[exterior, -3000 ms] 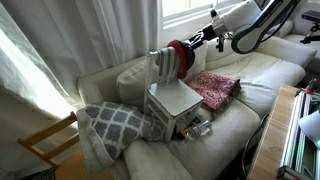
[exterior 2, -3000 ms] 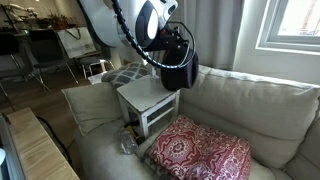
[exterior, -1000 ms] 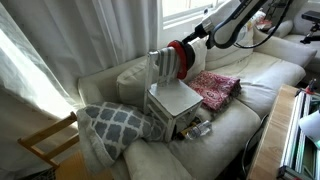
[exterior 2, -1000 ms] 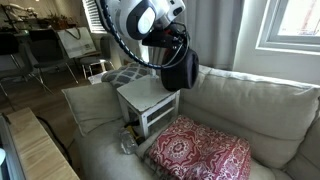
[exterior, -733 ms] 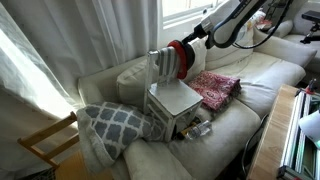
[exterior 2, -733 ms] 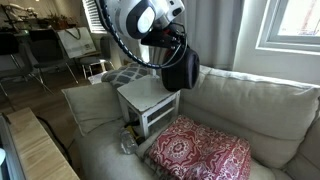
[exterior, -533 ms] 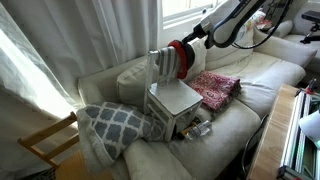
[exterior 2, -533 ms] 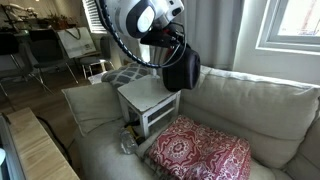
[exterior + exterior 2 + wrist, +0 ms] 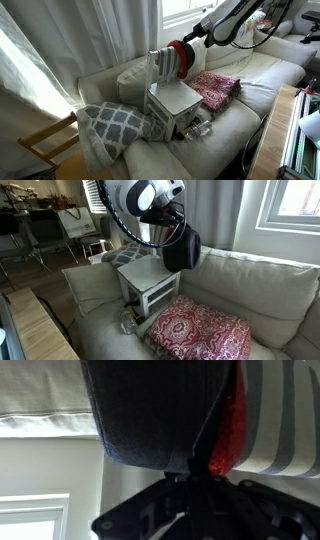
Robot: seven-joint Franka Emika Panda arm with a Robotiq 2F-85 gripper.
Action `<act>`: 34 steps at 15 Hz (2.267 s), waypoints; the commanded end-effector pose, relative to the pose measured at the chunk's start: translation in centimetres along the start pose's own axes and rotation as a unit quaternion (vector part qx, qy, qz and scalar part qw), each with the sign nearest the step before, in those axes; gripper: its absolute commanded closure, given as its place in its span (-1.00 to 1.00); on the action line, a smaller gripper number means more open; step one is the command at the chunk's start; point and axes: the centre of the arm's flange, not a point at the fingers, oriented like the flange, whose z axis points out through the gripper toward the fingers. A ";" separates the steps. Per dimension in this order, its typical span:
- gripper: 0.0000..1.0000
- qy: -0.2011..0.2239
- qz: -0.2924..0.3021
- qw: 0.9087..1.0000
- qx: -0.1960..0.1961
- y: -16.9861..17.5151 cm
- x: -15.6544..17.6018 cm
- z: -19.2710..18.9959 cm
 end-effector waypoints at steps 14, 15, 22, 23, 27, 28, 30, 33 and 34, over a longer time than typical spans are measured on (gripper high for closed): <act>0.98 0.008 0.019 1.000 -0.021 2.7 1.5 -1.7; 0.98 0.008 0.018 1.000 -0.025 2.8 1.5 -1.8; 0.98 -0.015 0.014 0.999 -0.037 3.9 0.6 -1.6; 0.98 -0.020 0.012 0.999 -0.034 3.8 0.5 -1.6; 0.98 -0.023 0.006 1.000 -0.007 2.3 0.6 -2.1; 0.98 -0.019 0.004 1.000 0.000 1.9 0.8 -2.4; 0.98 -0.008 -0.002 1.000 0.007 1.1 1.3 -3.1; 0.98 -0.003 -0.006 1.000 0.025 0.3 1.6 -4.1; 0.98 -0.003 -0.011 1.000 0.027 0.1 1.6 -4.4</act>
